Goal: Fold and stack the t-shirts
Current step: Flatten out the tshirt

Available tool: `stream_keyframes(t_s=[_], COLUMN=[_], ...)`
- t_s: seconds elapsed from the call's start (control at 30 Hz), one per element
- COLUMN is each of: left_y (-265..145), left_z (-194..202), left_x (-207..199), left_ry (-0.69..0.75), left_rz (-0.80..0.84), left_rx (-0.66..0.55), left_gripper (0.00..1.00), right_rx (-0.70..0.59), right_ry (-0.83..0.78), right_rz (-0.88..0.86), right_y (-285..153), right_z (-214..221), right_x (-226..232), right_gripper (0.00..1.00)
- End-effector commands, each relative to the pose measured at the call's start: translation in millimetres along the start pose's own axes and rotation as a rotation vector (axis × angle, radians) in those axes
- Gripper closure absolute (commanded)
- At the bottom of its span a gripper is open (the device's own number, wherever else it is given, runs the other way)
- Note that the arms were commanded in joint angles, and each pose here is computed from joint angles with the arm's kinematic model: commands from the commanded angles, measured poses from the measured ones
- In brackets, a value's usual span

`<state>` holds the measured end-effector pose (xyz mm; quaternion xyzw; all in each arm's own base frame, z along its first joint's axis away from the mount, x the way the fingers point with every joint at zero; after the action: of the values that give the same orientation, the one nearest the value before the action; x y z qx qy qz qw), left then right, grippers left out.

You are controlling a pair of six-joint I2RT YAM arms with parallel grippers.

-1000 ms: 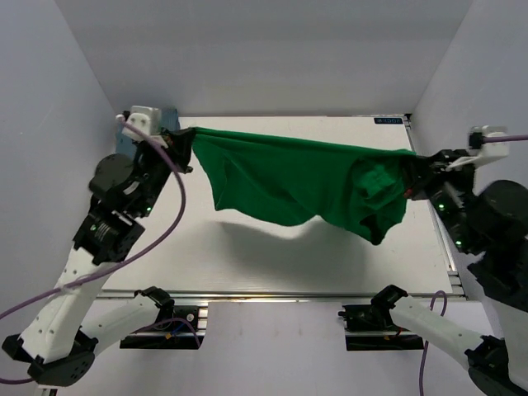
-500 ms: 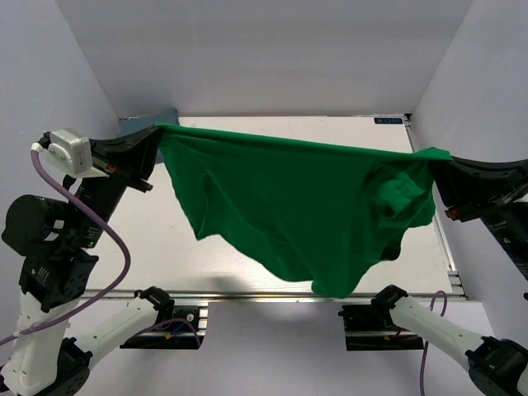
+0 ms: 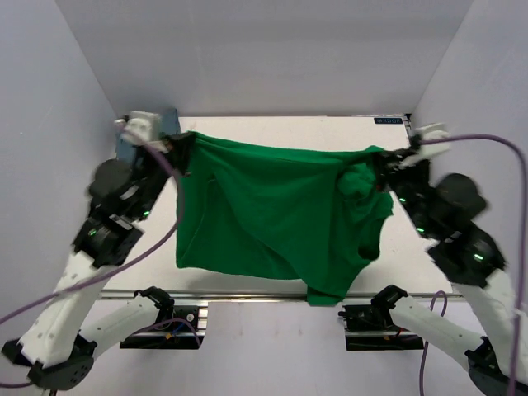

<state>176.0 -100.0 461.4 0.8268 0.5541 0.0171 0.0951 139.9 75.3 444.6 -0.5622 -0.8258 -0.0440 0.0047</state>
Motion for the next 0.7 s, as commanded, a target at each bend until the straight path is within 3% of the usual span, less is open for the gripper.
stream_keyframes(t_s=[0.0,0.17,0.27,0.4,0.67], left_y=[26.5,63.8,77.7,98.0,134.3], left_z=[66.5,149.4,173.6,211.1,244.0], left_x=[7.6,11.3,16.7,22.8,33.9], left_ry=[-0.048,-0.021,0.003,0.045,0.058], left_rz=[-0.164,-0.3,-0.37,-0.451,-0.479], left_rx=[0.181,0.399,0.454,0.534,0.575], left_gripper=[1.0,1.0,1.0,1.0,1.0], right_rx=[-0.063,0.138,0.213,0.278,0.35], right_ry=[0.012,-0.056,-0.085,-0.113,-0.179], right_rz=[0.239,0.339,0.372,0.409,0.398], right_y=[29.8,74.0,94.7,116.4,163.2], right_z=[20.6,106.5,136.2,154.0,169.5], right_x=[-13.2,-11.2,-11.2,-15.6,-27.8], right_gripper=[1.0,1.0,1.0,1.0,1.0])
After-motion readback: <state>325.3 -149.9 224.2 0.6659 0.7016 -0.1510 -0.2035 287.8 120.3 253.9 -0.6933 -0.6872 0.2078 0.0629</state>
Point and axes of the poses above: each gripper's point midway between its finger pads, its own y axis out along the fingers, its own x axis along the line the jaws close on, z = x × y, the point moved 9 cm from there along -y, back along the fingers, and after that the axes turned 4 degrees about y, right-handed, at the moved point
